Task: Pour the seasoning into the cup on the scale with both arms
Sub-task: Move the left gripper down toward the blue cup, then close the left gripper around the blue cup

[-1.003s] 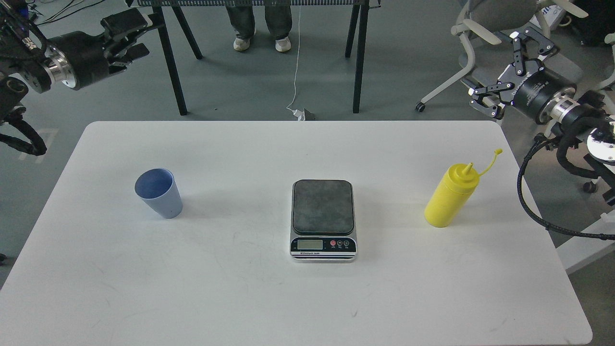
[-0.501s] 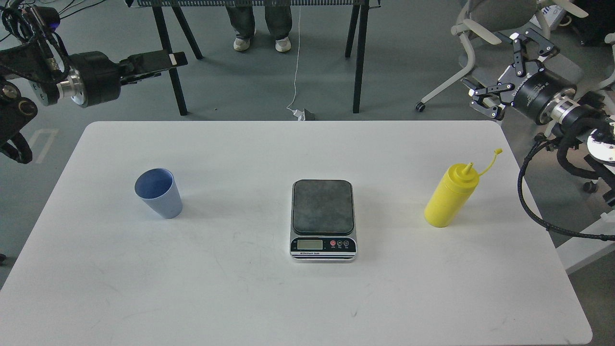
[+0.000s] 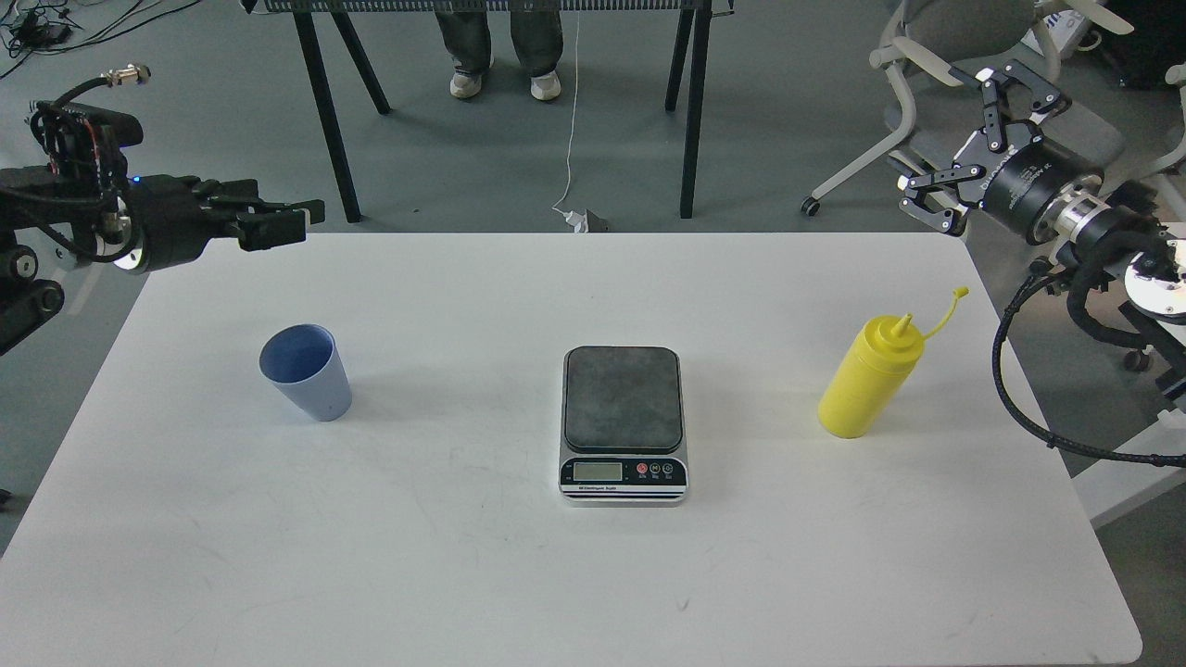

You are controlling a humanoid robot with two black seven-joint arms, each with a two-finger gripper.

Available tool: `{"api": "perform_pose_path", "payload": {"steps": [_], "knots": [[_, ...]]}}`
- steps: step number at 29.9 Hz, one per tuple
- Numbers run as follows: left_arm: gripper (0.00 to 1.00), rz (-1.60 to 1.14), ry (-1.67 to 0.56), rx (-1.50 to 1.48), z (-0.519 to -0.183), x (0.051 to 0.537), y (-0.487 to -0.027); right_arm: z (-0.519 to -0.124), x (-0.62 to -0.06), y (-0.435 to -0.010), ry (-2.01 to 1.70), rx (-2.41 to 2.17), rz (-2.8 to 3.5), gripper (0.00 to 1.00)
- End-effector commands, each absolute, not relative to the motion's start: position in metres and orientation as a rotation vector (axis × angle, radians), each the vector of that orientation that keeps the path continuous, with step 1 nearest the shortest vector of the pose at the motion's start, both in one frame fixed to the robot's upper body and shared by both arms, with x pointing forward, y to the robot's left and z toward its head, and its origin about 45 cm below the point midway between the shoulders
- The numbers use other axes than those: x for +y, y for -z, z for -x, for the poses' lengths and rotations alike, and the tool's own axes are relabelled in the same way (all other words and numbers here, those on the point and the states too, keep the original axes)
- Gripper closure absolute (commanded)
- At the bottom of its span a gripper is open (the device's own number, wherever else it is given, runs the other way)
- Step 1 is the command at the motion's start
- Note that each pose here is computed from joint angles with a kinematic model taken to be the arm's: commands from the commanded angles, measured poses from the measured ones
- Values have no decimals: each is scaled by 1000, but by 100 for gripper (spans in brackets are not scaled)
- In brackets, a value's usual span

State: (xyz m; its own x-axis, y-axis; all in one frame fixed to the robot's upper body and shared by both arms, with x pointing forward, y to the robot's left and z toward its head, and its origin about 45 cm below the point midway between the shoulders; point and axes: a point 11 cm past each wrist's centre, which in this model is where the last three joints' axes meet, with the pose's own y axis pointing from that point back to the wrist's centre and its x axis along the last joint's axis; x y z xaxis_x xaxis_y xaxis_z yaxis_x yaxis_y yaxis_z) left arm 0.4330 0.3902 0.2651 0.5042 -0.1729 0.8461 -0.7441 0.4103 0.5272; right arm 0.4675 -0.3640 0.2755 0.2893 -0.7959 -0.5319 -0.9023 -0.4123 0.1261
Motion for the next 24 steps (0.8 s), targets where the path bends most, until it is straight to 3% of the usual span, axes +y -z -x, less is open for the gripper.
{"api": "perform_pose_path", "payload": {"steps": [1,9,24], "knots": [[1,-1160,-415,-998,-424,399,-248,-467,-365,-276,-790,1577,2356,1],[1,-1213,-396,-909,-402,421,-211,-467,-365,-276,-788,1577,2355,1],[2,-1286,-396,-839,-393,441,-185,-467,-364,-276,-787,1575,2356,1]]}}
